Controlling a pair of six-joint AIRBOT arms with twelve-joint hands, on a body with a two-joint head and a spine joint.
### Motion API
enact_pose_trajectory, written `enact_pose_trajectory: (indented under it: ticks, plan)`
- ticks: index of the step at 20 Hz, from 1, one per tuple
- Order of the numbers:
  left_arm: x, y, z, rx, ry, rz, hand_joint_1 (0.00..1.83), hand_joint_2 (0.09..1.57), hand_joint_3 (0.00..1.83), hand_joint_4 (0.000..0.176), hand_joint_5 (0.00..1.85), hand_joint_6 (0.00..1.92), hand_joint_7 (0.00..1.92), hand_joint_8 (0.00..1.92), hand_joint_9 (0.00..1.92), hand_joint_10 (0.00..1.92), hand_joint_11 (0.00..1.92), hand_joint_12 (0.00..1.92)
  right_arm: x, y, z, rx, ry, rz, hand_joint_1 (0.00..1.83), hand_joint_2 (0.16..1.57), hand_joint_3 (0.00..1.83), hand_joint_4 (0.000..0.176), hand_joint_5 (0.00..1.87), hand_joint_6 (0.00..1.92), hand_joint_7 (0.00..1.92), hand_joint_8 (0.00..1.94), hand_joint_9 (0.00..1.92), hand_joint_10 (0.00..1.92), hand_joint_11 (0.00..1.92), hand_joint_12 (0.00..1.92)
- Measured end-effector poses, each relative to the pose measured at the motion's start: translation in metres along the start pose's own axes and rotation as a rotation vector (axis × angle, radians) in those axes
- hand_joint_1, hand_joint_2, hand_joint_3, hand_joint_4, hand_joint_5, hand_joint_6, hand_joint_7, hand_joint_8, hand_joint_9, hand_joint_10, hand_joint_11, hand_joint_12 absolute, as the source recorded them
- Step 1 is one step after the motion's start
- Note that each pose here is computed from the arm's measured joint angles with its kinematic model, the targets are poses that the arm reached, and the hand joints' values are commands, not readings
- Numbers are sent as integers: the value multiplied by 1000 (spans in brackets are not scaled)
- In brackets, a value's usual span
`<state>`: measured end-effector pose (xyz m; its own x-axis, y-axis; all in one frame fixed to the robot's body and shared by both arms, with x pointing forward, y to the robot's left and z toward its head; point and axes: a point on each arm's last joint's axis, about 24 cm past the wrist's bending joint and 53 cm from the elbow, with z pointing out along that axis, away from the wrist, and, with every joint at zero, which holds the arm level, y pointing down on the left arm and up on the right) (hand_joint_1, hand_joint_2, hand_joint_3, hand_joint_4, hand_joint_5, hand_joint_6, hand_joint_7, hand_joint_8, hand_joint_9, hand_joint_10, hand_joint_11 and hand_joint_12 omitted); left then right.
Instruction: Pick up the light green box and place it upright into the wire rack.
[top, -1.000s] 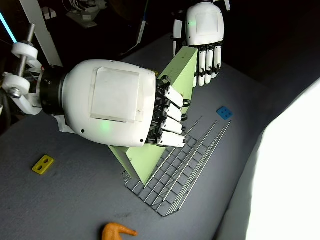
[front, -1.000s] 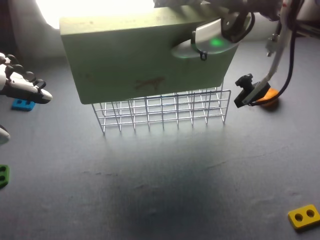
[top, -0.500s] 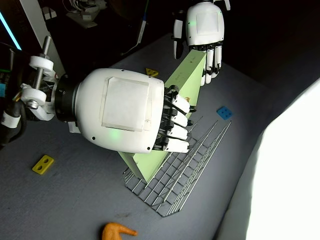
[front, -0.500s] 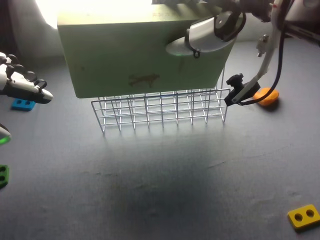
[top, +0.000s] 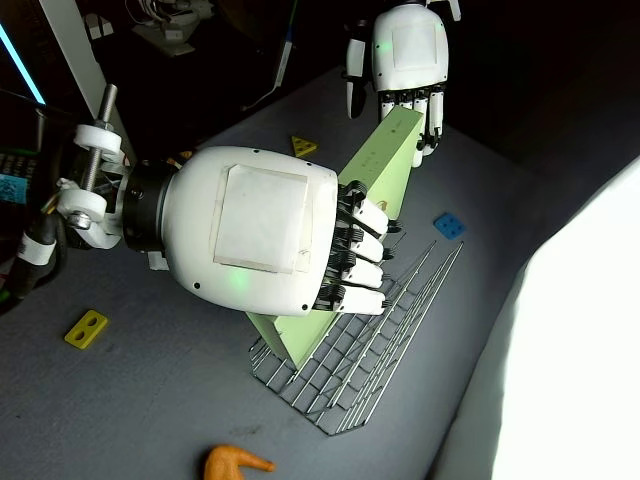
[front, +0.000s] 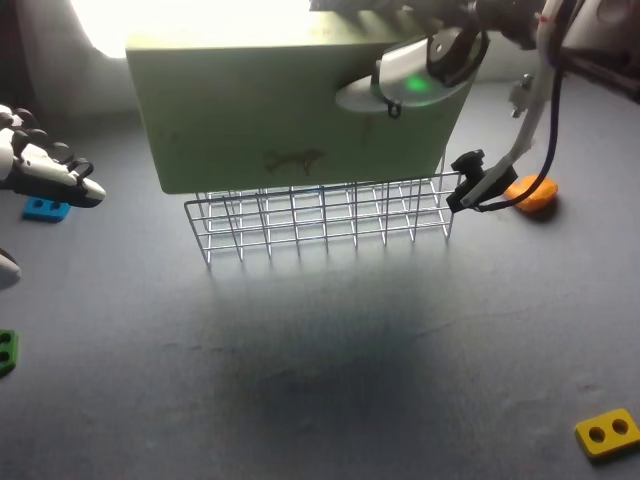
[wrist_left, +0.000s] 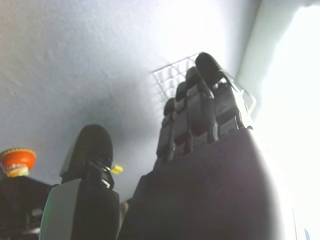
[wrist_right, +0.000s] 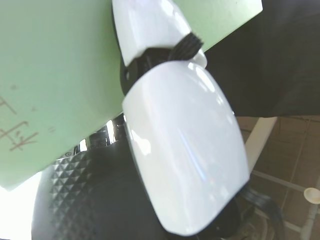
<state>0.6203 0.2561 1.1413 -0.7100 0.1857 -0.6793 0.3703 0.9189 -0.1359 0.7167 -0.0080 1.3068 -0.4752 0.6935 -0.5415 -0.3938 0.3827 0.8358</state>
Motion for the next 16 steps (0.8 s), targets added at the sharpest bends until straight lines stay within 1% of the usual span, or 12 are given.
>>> enact_pose_trajectory:
  ticks: [1,2,4,7,8,10,11,13,14,16]
  plan:
    - [0,0,0,0,0,0,384,1337,2,6,74,3,168,2,213,1,0,884,2,-3,0,5,3,-10,1367,1155,0,0,890,945,926,1181,781,1424,561,1645]
    - [0,0,0,0,0,0,386,1334,1,5,81,4,176,4,223,4,0,910,2,-6,0,11,4,-13,1364,1159,1,0,882,968,908,1201,779,1424,558,1629]
    - [0,0,0,0,0,0,415,1325,0,9,82,3,176,1,217,1,0,896,0,-11,0,19,-1,-15,1366,1156,0,0,887,959,915,1193,784,1417,571,1609]
    - [0,0,0,0,0,0,398,1329,0,7,84,2,169,0,203,0,0,900,0,-19,0,34,-4,-16,1365,1159,1,0,881,955,903,1221,780,1429,574,1606]
    - [0,0,0,0,0,1,393,1334,1,6,91,4,182,4,221,7,0,916,3,-21,2,39,1,-16,1364,1160,0,0,881,975,909,1212,773,1424,583,1645]
    - [0,0,0,0,0,0,406,1333,0,9,92,2,198,5,232,8,0,933,10,-26,2,46,14,-23,1365,1157,0,0,889,958,920,1201,774,1416,570,1652]
    - [0,1,0,-1,0,-1,393,1340,3,6,80,2,183,2,216,3,0,898,13,-27,3,48,19,-23,1365,1157,0,0,882,955,917,1191,780,1432,566,1656]
    - [0,2,0,-3,-1,-3,402,1334,0,6,97,8,186,3,226,6,0,903,16,-30,4,53,25,-24,1365,1159,1,0,880,949,912,1196,777,1441,557,1654]
    - [0,2,0,-3,-1,-3,376,1342,4,3,89,3,179,1,227,4,0,929,17,-32,5,57,27,-24,1363,1164,2,0,860,981,908,1203,772,1448,541,1657]
    - [0,2,0,-3,-1,-4,365,1345,4,4,84,0,173,0,219,0,0,908,19,-38,5,67,26,-27,1364,1162,0,0,872,956,915,1191,773,1449,545,1666]
